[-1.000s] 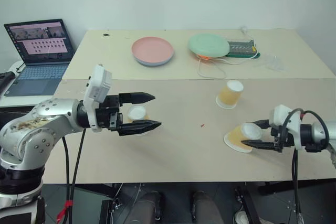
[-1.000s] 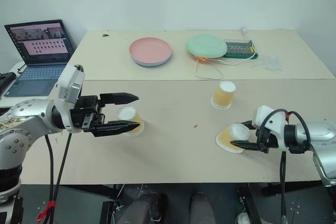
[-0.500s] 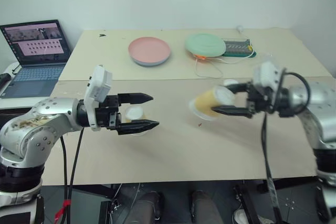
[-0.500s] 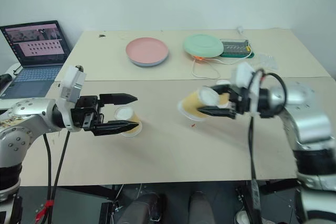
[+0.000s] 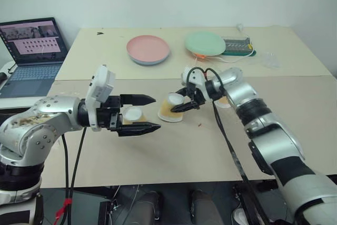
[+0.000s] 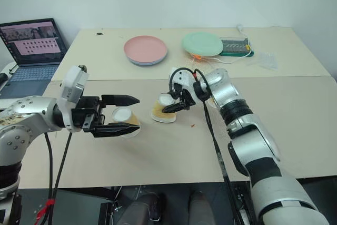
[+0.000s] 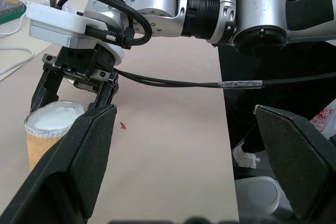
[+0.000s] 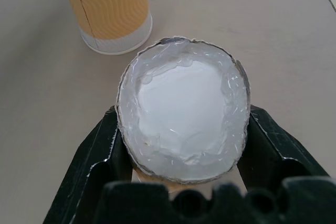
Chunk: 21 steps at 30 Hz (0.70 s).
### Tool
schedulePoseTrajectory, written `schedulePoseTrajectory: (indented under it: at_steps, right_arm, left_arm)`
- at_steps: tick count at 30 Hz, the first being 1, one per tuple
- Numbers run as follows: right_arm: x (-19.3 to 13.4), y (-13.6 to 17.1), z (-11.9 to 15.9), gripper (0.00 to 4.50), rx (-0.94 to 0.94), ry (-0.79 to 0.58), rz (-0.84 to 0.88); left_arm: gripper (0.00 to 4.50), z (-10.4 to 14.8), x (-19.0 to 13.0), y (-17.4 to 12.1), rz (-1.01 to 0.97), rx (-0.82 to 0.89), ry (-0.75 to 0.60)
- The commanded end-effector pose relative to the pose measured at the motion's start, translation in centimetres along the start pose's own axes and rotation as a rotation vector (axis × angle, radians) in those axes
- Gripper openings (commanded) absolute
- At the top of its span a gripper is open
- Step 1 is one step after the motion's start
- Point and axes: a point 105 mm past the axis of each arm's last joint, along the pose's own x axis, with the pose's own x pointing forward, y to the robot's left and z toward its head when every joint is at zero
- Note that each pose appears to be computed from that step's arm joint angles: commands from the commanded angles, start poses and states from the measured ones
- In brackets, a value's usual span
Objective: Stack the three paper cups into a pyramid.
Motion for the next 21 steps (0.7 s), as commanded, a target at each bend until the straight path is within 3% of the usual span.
schedulePoseTrajectory:
  at_steps: [1, 8, 13, 14, 21]
  right_arm:
    - [0.9, -0.3, 0.4, 2.66, -0.048, 0.025, 0.003]
    - [1.8, 0.0, -0.1, 2.66, -0.061, 0.049, 0.03]
    - [1.7, -0.2, 0.5, 4.31, -0.062, 0.028, 0.027]
    - [1.4, -0.3, 0.7, 4.47, -0.06, 0.019, 0.023]
    - [-2.5, -1.5, 2.0, 4.47, -0.087, -0.033, -0.015]
  left_arm:
    - [4.5, 0.9, -0.3, -0.8, -0.001, 0.045, -0.005]
    - [4.5, 0.9, -0.5, -1.1, 0.025, 0.041, -0.003]
    - [4.5, 0.9, -0.5, -1.2, 0.027, 0.038, -0.009]
    - [4.5, 0.8, -0.4, -1.1, 0.028, 0.037, -0.01]
    - [4.5, 0.8, -0.2, -0.9, 0.016, 0.038, -0.019]
